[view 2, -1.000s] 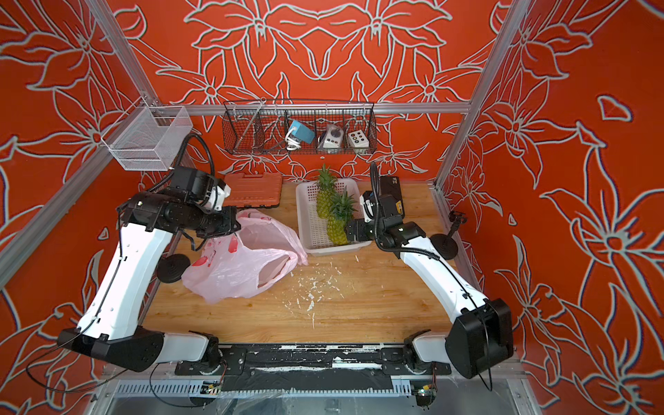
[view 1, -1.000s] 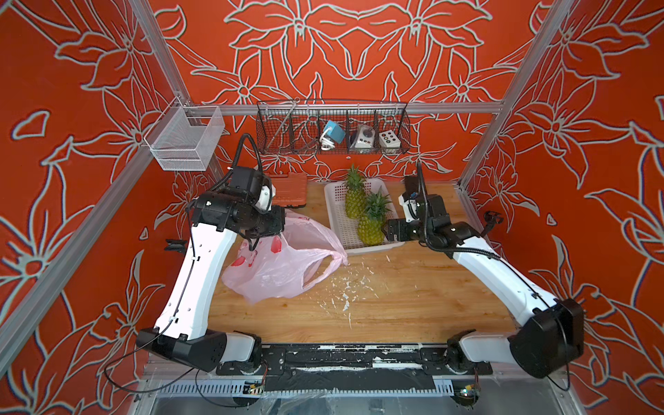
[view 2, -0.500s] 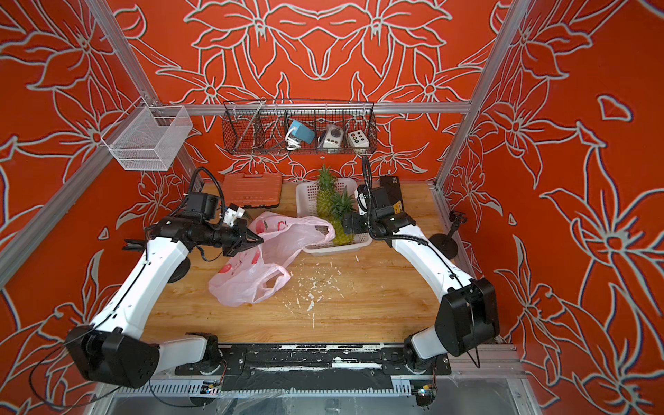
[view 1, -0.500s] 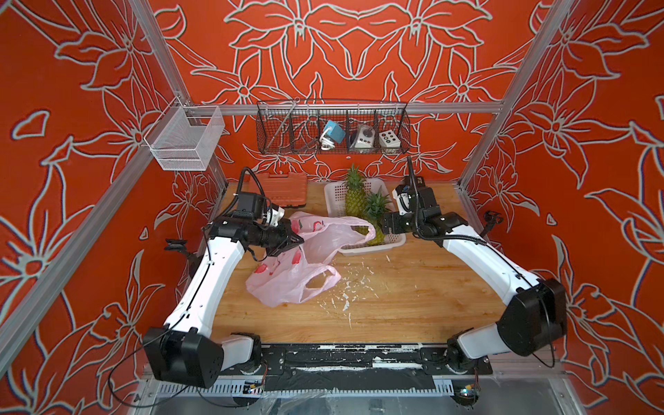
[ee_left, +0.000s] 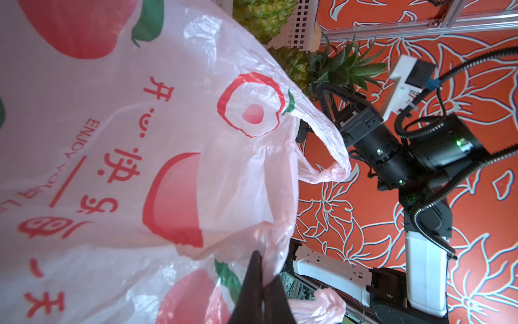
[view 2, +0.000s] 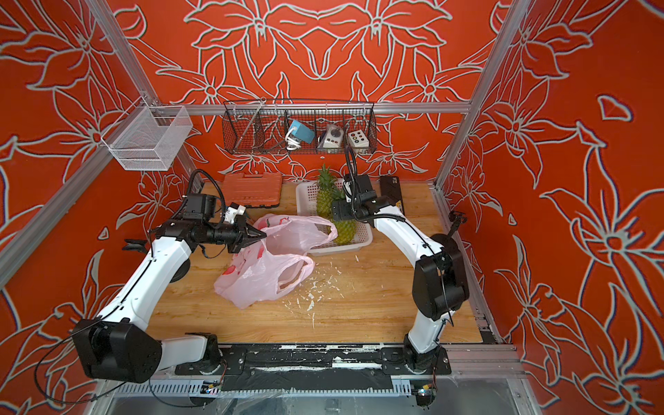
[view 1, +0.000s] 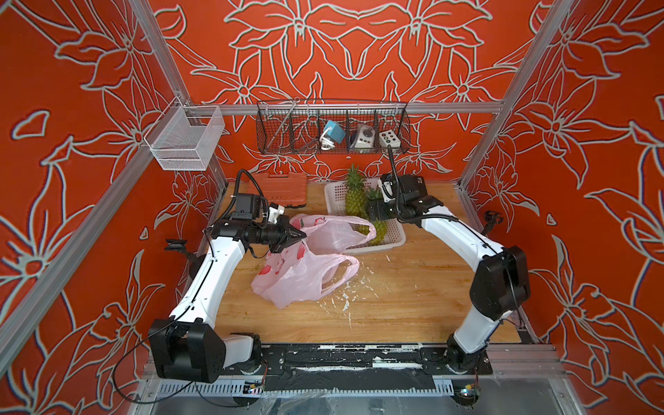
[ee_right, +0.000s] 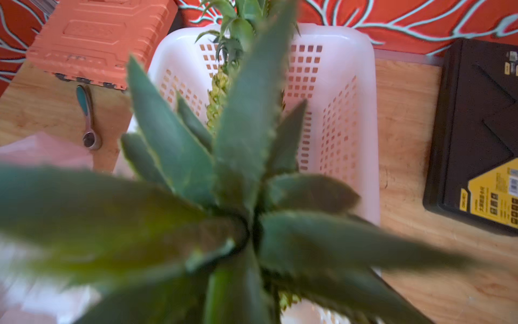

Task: Place the pineapple into a plastic bag & tie a knot
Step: Pick up the pineapple from the basket.

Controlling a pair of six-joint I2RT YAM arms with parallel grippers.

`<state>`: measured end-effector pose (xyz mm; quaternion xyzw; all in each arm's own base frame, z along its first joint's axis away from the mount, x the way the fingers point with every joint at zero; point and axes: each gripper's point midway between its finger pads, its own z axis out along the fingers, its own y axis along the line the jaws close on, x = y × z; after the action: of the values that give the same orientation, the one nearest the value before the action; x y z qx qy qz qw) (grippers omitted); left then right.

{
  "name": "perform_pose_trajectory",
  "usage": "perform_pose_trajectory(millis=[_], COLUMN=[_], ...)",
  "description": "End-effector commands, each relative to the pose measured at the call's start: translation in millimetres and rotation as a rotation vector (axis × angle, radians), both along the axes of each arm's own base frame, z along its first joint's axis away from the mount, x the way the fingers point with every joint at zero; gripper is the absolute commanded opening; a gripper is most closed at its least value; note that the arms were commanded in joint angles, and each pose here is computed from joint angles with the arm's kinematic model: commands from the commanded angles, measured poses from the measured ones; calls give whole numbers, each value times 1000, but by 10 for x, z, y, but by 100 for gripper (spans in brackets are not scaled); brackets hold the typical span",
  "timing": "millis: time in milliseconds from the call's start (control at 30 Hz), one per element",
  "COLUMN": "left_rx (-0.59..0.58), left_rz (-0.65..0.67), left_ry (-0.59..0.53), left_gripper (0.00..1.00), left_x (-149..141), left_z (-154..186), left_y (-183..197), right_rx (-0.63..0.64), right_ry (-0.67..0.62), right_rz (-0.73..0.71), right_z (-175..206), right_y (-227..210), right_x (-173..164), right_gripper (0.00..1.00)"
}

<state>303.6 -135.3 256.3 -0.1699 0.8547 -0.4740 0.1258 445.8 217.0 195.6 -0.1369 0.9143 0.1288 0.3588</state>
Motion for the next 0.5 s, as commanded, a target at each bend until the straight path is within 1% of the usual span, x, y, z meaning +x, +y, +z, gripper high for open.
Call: perform_pose_trajectory(millis=[0,67,167,200,300,333,467], left_rx=[-34,-41,-42,-42,-44,-45,-51], left_rz=[-13,-13,-11,-12,-11,-11,-7], left_ry=[-27,-26,-23,-21,-18,-18,-17], left_gripper=[0,0,0,0,0,0,0], left_x=[46,62,74,73,73,71,74], left_z=[116,122,116,104,93,92,100], left_y=[-16,-11,0,-2,8,9,21], right_rx=[-38,-7,36,51,84,92,120], right_ry=[-22,-31,-49,-57,-60,-59,-73], right_rz=[-36,-12,-3,-1,2,2,-5], right_z=[26,40,46,53,36,21,34], right_y=[-8,83,173,199,265,280,307], right_x=[123,180,255,284,330,342,370], right_gripper=[97,95,87,82,65,61,30])
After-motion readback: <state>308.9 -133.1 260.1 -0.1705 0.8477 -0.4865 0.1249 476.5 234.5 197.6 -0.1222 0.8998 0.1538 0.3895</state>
